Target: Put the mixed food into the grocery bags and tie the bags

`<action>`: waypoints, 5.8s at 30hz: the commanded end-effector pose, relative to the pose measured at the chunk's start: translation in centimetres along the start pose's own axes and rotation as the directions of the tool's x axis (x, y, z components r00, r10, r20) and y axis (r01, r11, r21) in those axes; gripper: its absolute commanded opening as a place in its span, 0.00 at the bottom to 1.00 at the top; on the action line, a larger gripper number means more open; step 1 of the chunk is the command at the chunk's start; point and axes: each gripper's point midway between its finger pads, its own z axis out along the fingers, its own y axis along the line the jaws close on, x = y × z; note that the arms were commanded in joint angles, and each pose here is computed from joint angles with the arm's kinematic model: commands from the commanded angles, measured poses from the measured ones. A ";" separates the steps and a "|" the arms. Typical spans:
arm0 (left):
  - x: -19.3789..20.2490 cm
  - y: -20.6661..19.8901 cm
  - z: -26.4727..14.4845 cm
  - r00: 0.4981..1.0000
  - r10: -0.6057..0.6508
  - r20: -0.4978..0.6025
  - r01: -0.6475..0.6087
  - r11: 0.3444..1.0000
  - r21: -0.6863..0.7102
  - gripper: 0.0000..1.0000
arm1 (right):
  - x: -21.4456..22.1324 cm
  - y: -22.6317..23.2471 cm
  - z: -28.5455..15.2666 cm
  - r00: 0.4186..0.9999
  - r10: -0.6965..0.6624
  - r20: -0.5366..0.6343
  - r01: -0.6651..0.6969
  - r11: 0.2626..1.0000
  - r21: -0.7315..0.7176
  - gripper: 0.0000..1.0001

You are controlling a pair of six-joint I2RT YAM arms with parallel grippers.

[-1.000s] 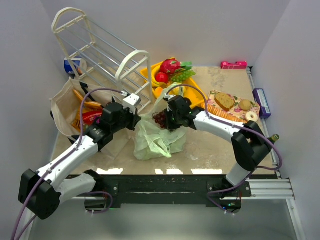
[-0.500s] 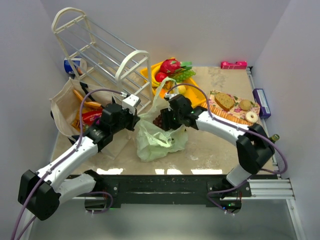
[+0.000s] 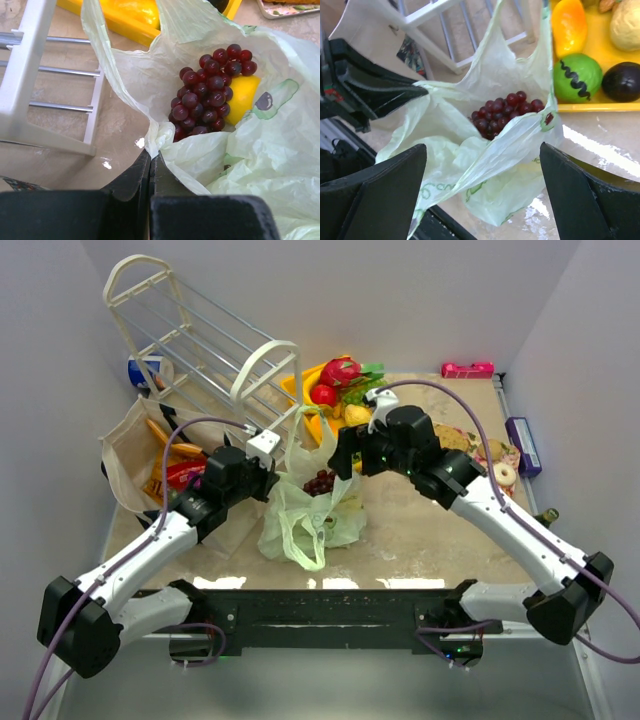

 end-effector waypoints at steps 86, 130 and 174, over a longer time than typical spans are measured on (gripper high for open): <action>-1.3 0.9 0.1 0.998 0.051 0.048 -0.048 0.998 -0.050 0.00 | 13.0 8.4 10.4 0.909 -0.145 -0.390 -0.016 0.924 -0.382 0.29; -0.9 0.7 0.3 0.998 0.056 0.036 -0.055 0.998 -0.043 0.00 | -1.6 -12.6 14.1 0.995 0.056 -0.078 -0.032 0.959 0.281 0.99; -0.9 0.5 0.7 0.998 0.063 0.022 -0.062 0.998 -0.032 0.00 | 5.0 -15.1 19.8 0.957 0.206 -0.205 -0.171 0.969 0.177 0.93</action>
